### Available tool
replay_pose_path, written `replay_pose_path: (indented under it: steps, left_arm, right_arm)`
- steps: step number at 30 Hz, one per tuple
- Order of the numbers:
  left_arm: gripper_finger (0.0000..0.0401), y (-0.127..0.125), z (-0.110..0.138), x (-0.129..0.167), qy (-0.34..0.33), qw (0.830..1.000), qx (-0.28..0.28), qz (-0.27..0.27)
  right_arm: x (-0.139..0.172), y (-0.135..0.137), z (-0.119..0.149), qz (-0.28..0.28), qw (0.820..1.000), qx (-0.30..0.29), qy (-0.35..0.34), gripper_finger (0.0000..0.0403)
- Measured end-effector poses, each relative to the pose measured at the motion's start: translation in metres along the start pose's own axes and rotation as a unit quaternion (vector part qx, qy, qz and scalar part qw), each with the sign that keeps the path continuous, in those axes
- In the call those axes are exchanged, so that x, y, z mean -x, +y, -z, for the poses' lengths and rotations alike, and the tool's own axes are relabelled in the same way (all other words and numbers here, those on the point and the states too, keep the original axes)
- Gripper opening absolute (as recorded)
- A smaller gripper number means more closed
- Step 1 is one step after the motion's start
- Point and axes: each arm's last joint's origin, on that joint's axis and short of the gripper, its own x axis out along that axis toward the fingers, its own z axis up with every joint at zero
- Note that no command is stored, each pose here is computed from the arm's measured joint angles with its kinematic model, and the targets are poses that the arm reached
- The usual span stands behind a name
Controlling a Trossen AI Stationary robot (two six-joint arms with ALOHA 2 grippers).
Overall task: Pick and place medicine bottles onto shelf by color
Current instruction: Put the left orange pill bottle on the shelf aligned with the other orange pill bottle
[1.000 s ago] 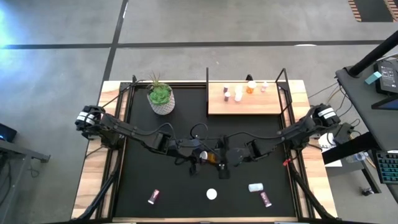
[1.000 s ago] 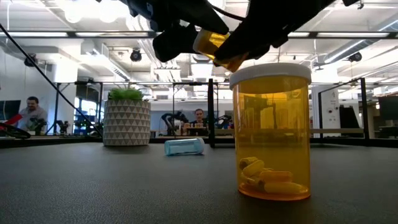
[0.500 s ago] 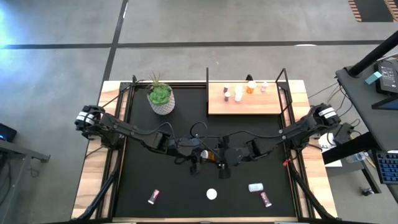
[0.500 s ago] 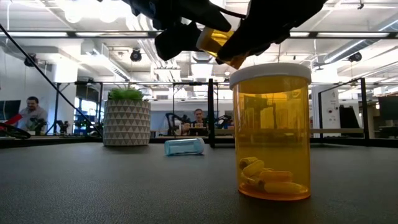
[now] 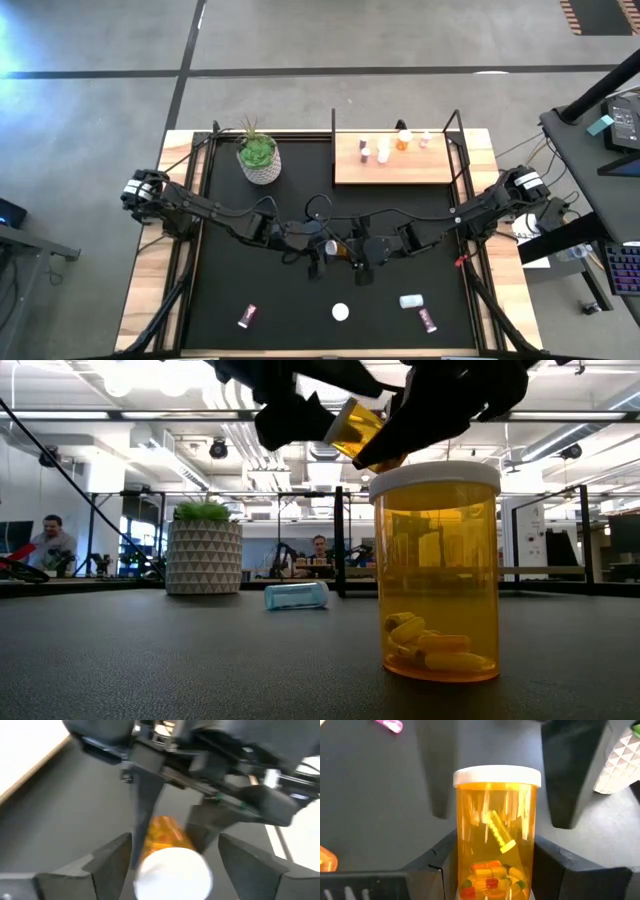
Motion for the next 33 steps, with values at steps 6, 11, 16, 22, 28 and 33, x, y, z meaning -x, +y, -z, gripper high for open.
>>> replay_pose_path:
  steps: [6, 11, 16, 22, 28, 33]
  left_arm:
    - [0.0319, 0.006, -0.004, -0.001, -0.013, 0.999, 0.003, -0.033]
    - [0.0326, 0.013, -0.005, -0.002, -0.016, 0.999, 0.006, -0.052]
    - [0.0327, 0.014, -0.005, -0.002, -0.017, 0.998, 0.007, -0.054]
    - [0.0327, 0.015, -0.005, -0.002, -0.016, 0.998, 0.007, -0.054]
    - [0.0327, 0.015, -0.005, -0.002, -0.017, 0.998, 0.007, -0.058]
    - [0.0327, 0.016, -0.005, -0.002, -0.020, 0.998, 0.007, -0.066]
  right_arm:
    - [0.009, -0.015, 0.005, 0.019, 0.999, -0.005, 0.029, 0.0171]
    - [0.033, -0.040, 0.018, 0.081, 0.995, -0.031, 0.042, 0.0171]
    - [0.058, -0.064, 0.050, 0.153, 0.985, -0.076, 0.030, 0.0171]
    - [0.078, -0.080, 0.104, 0.244, 0.960, -0.139, -0.018, 0.0171]
    - [0.083, -0.084, 0.158, 0.333, 0.917, -0.194, -0.102, 0.0171]
    - [0.088, -0.084, 0.190, 0.420, 0.869, -0.220, -0.142, 0.0171]
